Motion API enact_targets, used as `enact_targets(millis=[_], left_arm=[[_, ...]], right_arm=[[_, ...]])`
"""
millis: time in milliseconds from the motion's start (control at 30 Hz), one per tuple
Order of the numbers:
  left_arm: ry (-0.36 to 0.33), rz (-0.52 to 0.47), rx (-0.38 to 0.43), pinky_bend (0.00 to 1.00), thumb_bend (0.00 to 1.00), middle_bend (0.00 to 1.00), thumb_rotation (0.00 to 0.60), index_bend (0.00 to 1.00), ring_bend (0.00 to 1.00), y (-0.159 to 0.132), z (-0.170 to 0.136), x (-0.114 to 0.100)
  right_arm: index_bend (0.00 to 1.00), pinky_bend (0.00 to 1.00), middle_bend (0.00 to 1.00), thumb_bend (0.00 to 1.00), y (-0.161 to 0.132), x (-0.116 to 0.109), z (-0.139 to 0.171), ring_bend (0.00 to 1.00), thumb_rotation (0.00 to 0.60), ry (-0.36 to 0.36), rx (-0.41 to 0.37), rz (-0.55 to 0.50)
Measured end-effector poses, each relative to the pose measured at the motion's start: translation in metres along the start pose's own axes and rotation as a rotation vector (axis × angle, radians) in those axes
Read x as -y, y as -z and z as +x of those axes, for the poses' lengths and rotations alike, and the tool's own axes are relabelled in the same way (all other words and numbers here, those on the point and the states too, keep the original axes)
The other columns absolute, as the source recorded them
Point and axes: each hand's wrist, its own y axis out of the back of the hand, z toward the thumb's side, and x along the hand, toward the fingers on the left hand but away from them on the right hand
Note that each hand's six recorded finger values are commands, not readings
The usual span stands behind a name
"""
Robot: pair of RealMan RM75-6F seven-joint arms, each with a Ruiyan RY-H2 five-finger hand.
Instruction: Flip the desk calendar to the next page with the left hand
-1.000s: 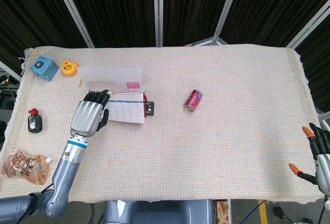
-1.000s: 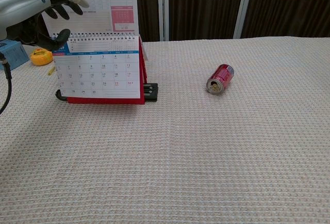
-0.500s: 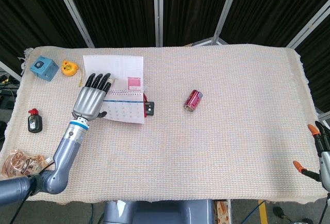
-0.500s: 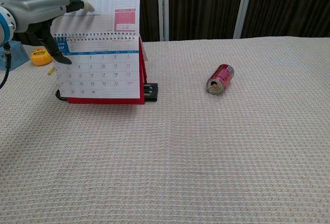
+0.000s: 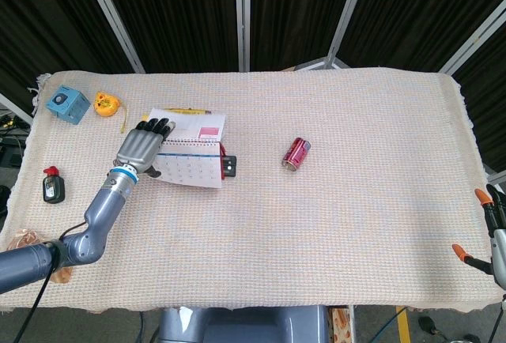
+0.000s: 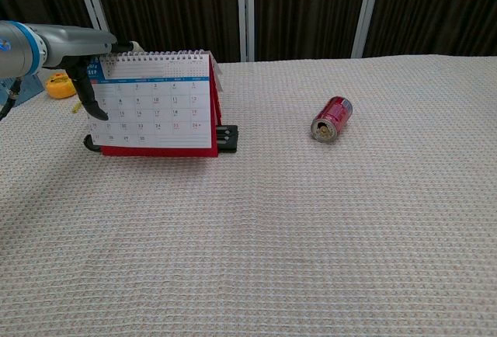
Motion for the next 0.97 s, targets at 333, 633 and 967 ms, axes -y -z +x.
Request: enact_targets(millis=[333, 633, 967], left_arm=[[-0.114, -0.064, -0.003, 0.00, 0.00, 0.00, 0.600, 0.00, 0.00, 0.005, -0.008, -0.023], [-0.367, -0.111, 0.013, 0.00, 0.00, 0.00, 0.600, 0.00, 0.00, 0.023, -0.066, -0.043], [-0.385, -0.085, -0.086, 0.00, 0.00, 0.00, 0.600, 0.00, 0.00, 0.066, -0.180, 0.035]], right_arm=[[0.00, 0.00, 0.00, 0.07, -0.005, -0.005, 0.003, 0.00, 0.600, 0.019, -0.024, -0.013], [0.00, 0.00, 0.00, 0.07, -0.008, -0.003, 0.003, 0.00, 0.600, 0.010, -0.034, -0.015], [0.00, 0.00, 0.00, 0.07, -0.012, -0.003, 0.004, 0.00, 0.600, 0.015, -0.038, -0.009]])
